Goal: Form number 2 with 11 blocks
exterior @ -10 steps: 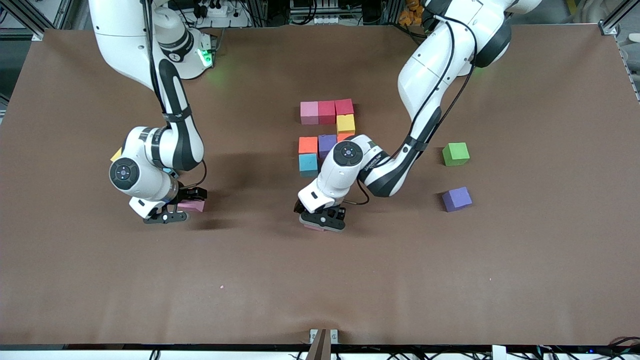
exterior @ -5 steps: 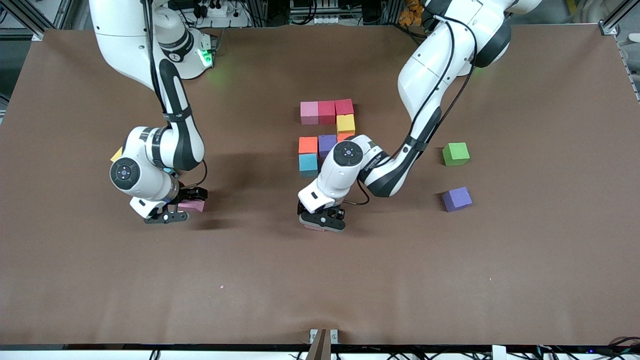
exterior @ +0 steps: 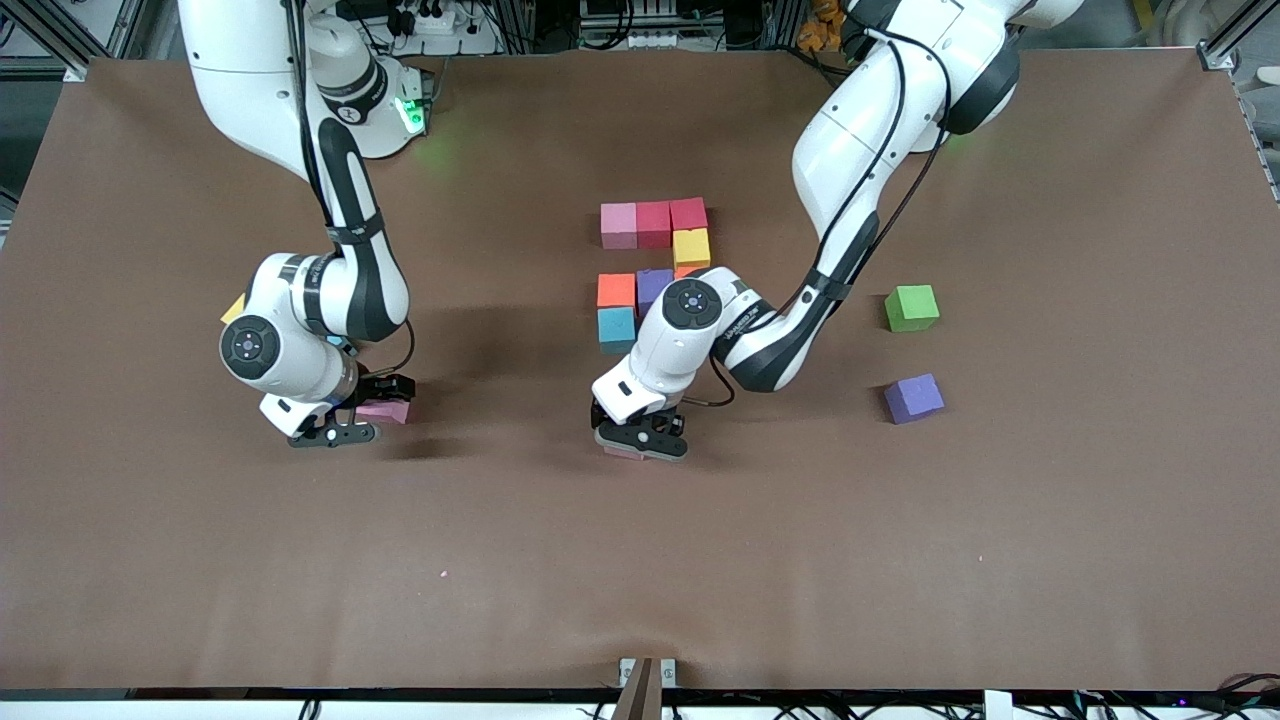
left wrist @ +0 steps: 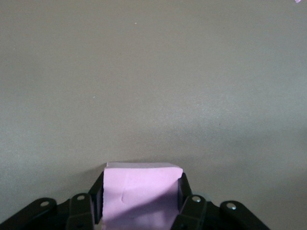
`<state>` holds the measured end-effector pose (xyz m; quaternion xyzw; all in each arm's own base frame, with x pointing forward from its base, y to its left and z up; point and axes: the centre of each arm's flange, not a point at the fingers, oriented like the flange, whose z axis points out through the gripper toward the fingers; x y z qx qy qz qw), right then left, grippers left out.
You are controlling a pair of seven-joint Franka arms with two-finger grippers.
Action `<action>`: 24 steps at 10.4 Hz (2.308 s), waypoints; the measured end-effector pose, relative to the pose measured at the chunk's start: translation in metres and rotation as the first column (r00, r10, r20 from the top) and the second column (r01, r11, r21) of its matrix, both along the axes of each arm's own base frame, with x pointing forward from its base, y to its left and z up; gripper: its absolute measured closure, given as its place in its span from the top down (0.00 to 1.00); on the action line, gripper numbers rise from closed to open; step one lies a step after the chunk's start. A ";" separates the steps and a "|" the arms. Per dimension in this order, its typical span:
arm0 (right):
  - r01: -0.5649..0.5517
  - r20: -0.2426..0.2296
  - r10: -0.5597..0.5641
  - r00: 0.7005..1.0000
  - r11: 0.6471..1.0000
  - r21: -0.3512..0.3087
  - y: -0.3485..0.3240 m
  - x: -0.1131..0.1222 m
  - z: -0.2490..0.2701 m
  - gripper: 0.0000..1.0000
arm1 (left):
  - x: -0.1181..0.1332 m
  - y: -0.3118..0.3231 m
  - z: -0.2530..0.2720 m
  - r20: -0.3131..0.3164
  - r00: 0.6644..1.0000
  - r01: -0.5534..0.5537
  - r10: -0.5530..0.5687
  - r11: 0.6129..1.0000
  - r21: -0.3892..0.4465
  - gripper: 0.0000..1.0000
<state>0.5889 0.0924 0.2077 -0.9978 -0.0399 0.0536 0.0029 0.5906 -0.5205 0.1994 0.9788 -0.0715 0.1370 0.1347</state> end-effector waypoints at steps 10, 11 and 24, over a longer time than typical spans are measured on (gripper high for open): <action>-0.001 0.000 0.001 1.000 1.000 0.001 0.001 0.000 0.000 1.00 | -0.019 -0.022 0.028 -0.130 0.950 -0.288 0.283 0.957 -0.021 0.60; -0.001 0.000 0.001 1.000 1.000 0.001 0.001 0.000 0.000 1.00 | -0.022 -0.024 0.033 -0.136 0.941 -0.317 0.311 0.948 -0.025 0.60; 0.017 0.015 -0.017 1.000 1.000 0.023 0.004 0.002 0.003 0.58 | -0.076 -0.016 0.023 -0.049 0.888 -0.456 0.457 0.889 0.032 0.60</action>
